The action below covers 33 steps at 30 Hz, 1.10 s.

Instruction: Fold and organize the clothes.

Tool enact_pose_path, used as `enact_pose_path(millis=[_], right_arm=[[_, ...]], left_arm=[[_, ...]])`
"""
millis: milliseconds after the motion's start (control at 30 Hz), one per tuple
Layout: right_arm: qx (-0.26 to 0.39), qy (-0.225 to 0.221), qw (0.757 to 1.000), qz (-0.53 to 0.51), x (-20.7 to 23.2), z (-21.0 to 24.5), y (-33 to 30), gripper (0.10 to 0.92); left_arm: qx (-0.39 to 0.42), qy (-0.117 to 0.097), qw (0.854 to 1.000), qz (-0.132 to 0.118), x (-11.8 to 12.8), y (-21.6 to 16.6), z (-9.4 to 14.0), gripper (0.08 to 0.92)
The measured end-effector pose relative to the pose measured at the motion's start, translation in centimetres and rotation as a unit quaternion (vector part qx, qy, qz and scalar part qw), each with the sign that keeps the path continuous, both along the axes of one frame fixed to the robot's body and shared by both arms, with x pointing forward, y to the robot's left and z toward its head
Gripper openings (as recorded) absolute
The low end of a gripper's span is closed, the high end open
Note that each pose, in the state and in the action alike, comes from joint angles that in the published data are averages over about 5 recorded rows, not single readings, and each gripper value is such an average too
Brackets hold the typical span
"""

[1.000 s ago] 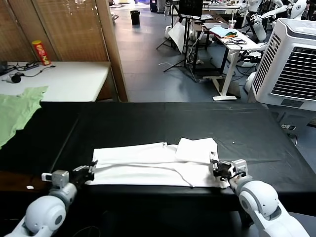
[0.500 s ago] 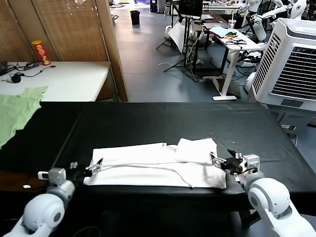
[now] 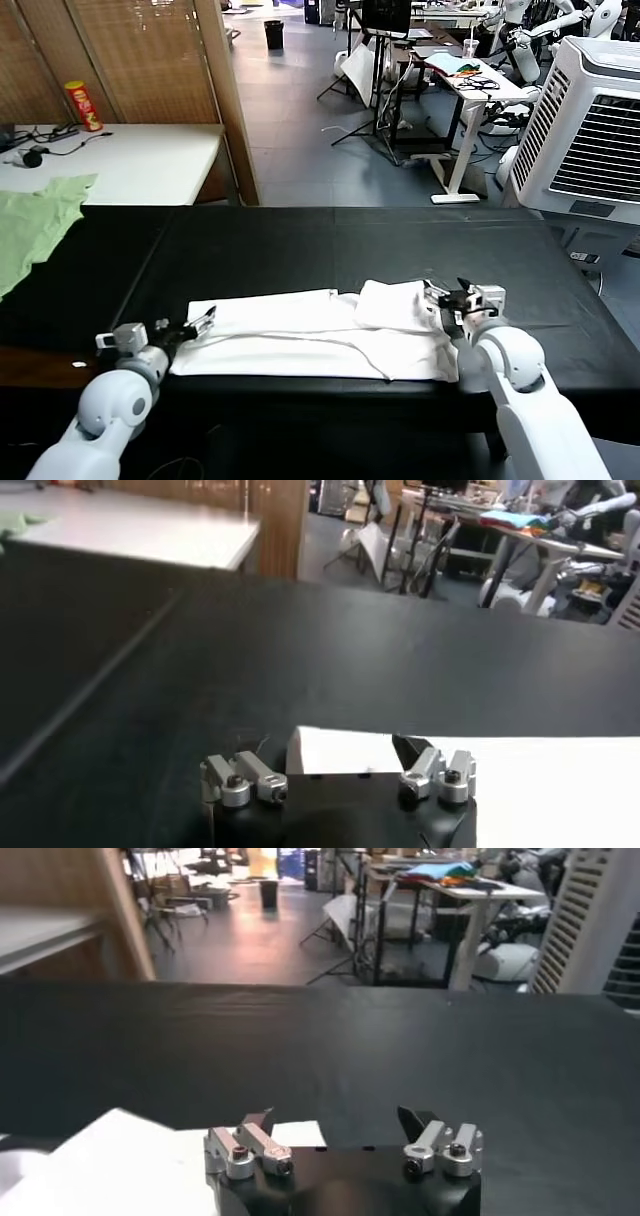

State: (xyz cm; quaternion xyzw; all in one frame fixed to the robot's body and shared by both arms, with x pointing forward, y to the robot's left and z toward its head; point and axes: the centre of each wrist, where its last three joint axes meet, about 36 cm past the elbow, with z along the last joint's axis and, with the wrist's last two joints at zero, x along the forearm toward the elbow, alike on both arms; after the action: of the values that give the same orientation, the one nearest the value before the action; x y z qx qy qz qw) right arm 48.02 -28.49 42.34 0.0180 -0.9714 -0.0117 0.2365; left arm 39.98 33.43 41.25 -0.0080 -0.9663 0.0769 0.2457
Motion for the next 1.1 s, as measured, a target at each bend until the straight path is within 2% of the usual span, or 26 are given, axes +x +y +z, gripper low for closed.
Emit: enact_pose_path(millis=[133,233,300,433,500,600,733,867,967,1100], right_arm=[[0.004,0.009,1.000,0.000,0.5,-0.9,0.8,0.494],[0.006,0.013,1.000,0.000,0.5,-1.5,1.4,0.340],[0.007,0.013,1.000,-0.001,0.4,-1.7,1.8,0.251],[-0.004,0.004,1.000,-0.011,-0.1,-2.1,2.3,0.141],[-0.013,-0.004,1.000,-0.018,-0.4,-2.2,2.4,0.130],[-0.025,-0.012,0.999,-0.025,-1.0,-2.4,2.7,0.123],[-0.027,-0.012,0.999,-0.023,-1.6,-2.6,2.7,0.123],[-0.021,-0.010,1.000,-0.009,-2.2,-2.6,2.5,0.142],[-0.017,-0.012,1.000,-0.001,-2.7,-2.3,2.2,0.249],[-0.015,-0.019,1.000,0.007,-3.5,-1.4,1.7,0.461]], left_arm=[[-0.003,0.001,1.000,0.007,0.6,0.2,-0.5,0.760],[-0.004,0.001,1.000,0.012,1.0,0.5,-0.7,0.628],[-0.006,0.000,1.000,0.015,1.1,0.6,-0.9,0.511],[-0.010,-0.002,1.000,0.009,1.1,0.7,-1.2,0.293],[-0.009,-0.008,1.000,0.003,1.0,0.7,-1.2,0.195],[0.004,-0.024,1.000,-0.008,1.2,0.5,-1.3,0.133],[0.042,-0.045,0.998,-0.019,1.8,0.4,-1.6,0.129],[0.061,-0.049,0.997,-0.019,2.6,0.5,-1.7,0.142],[0.065,-0.052,0.996,-0.018,3.0,0.8,-1.6,0.246],[0.069,-0.058,0.996,-0.016,3.3,1.5,-1.3,0.476]])
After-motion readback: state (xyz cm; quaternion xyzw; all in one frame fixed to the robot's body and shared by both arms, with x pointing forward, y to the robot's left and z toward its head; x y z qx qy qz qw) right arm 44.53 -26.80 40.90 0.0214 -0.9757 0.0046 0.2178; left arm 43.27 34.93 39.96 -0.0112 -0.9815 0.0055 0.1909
